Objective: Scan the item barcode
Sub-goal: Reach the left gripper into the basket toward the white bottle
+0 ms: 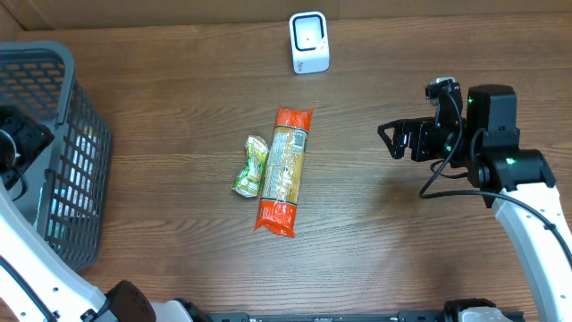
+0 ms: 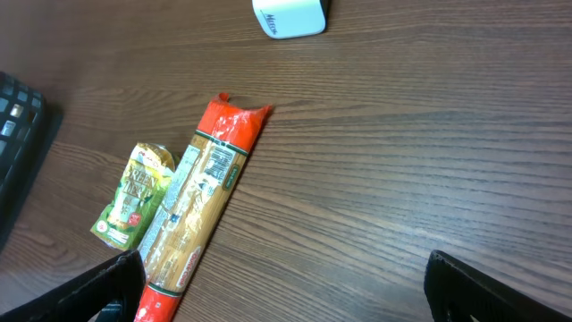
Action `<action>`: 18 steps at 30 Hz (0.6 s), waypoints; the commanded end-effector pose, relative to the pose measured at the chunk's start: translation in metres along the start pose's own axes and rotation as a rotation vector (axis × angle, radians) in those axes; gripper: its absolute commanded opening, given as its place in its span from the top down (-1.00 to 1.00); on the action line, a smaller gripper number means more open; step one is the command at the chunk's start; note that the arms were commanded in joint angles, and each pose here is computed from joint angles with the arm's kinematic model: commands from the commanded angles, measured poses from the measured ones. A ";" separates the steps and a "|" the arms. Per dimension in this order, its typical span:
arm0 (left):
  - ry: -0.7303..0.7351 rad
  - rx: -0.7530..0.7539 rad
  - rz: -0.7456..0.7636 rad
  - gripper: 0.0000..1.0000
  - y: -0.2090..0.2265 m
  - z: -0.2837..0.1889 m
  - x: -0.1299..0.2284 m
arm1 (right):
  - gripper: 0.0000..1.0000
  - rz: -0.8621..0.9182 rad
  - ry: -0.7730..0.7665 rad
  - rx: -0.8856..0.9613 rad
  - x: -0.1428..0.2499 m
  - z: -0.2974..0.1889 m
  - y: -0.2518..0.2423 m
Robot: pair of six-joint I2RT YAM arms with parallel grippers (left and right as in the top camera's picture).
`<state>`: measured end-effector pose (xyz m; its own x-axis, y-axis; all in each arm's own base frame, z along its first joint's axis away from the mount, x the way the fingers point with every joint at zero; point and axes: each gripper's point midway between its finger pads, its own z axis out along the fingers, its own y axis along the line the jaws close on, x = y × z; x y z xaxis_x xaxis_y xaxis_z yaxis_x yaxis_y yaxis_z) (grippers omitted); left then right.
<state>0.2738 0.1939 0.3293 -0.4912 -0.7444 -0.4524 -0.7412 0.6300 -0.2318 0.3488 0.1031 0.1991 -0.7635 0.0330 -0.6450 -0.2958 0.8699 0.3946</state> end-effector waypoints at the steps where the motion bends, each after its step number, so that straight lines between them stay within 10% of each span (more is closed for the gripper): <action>1: 0.040 0.037 0.012 -0.09 -0.002 0.012 0.006 | -1.00 -0.016 -0.022 -0.011 -0.010 -0.004 0.006; 18: 0.095 0.022 0.002 -0.07 0.005 0.045 0.016 | -1.00 -0.016 -0.021 -0.011 -0.009 -0.004 0.006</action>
<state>0.2816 0.1959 0.2875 -0.5159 -0.7695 -0.3764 -0.7441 0.6203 -0.2481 0.3487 0.1031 0.1990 -0.7640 0.0329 -0.6444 -0.2955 0.8699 0.3948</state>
